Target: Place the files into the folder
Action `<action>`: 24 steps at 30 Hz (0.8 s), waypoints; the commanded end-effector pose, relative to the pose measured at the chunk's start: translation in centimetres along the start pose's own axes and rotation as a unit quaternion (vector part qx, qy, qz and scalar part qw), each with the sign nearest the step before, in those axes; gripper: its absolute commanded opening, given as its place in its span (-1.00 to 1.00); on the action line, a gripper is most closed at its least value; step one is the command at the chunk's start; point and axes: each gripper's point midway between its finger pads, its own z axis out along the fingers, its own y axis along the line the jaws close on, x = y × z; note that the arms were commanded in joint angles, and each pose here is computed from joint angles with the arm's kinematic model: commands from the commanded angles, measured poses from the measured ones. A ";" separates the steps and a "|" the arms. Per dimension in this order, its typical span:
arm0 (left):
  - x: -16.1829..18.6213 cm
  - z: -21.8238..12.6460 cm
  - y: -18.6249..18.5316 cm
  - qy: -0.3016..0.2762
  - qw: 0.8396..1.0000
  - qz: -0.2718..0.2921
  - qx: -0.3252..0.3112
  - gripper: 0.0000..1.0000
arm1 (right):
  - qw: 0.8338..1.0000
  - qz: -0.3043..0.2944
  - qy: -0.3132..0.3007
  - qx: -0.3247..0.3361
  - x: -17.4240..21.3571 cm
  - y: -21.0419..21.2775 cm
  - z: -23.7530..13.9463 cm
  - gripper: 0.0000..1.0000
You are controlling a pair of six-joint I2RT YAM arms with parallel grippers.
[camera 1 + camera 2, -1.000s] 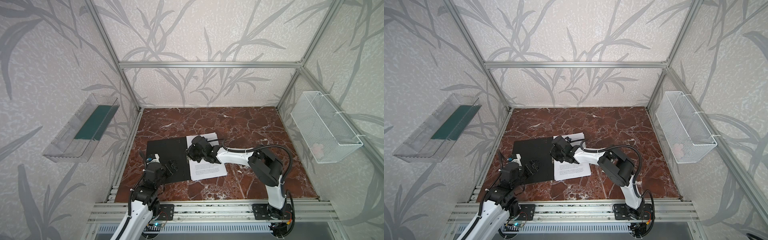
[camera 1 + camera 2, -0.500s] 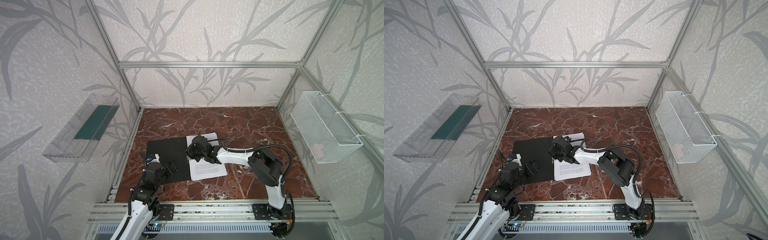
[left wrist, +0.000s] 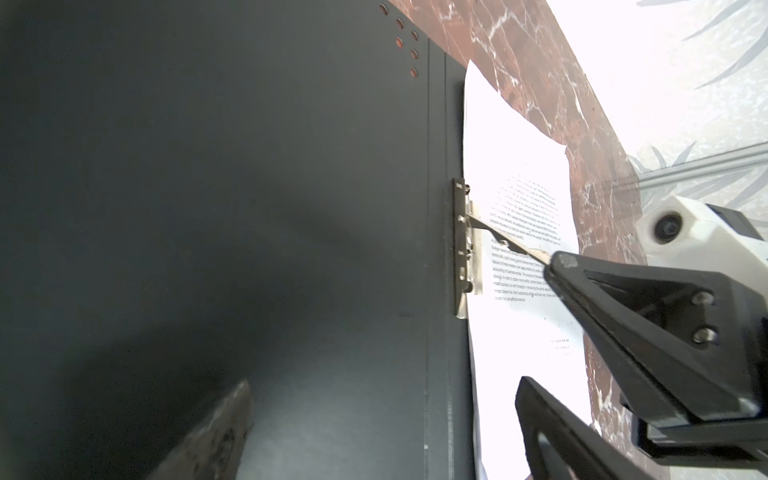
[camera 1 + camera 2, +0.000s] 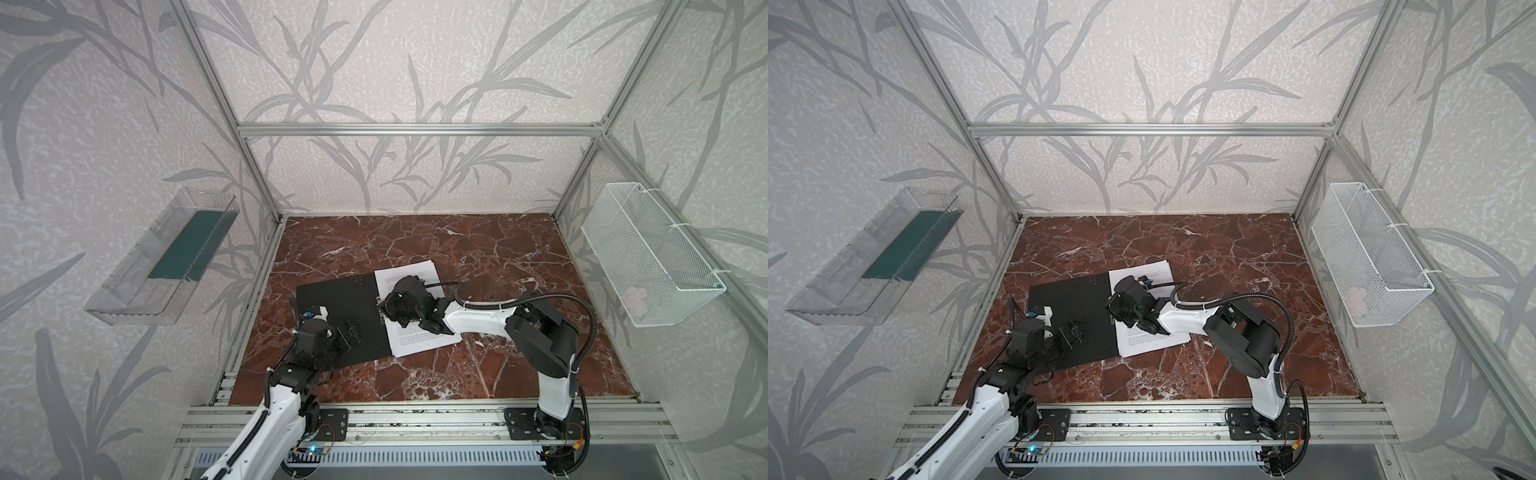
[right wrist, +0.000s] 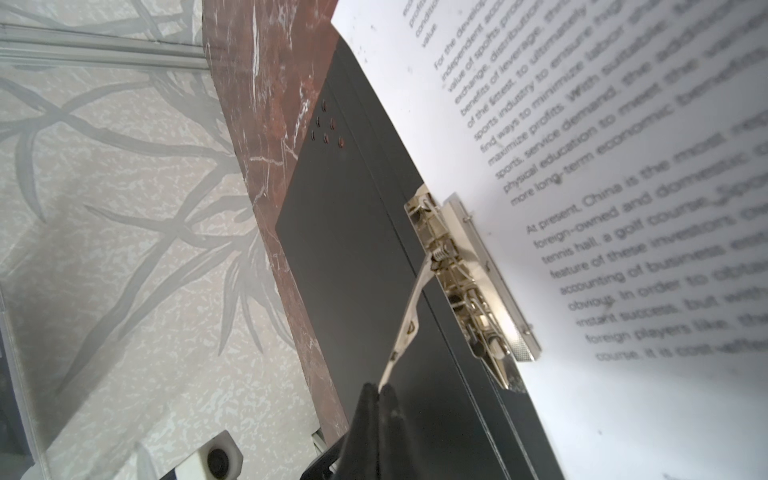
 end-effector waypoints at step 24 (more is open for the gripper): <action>2.8 4.7 -2.9 0.080 0.996 0.002 0.024 0.98 | 0.995 -0.090 -0.033 0.028 -4.1 -8.1 -8.5 -1.00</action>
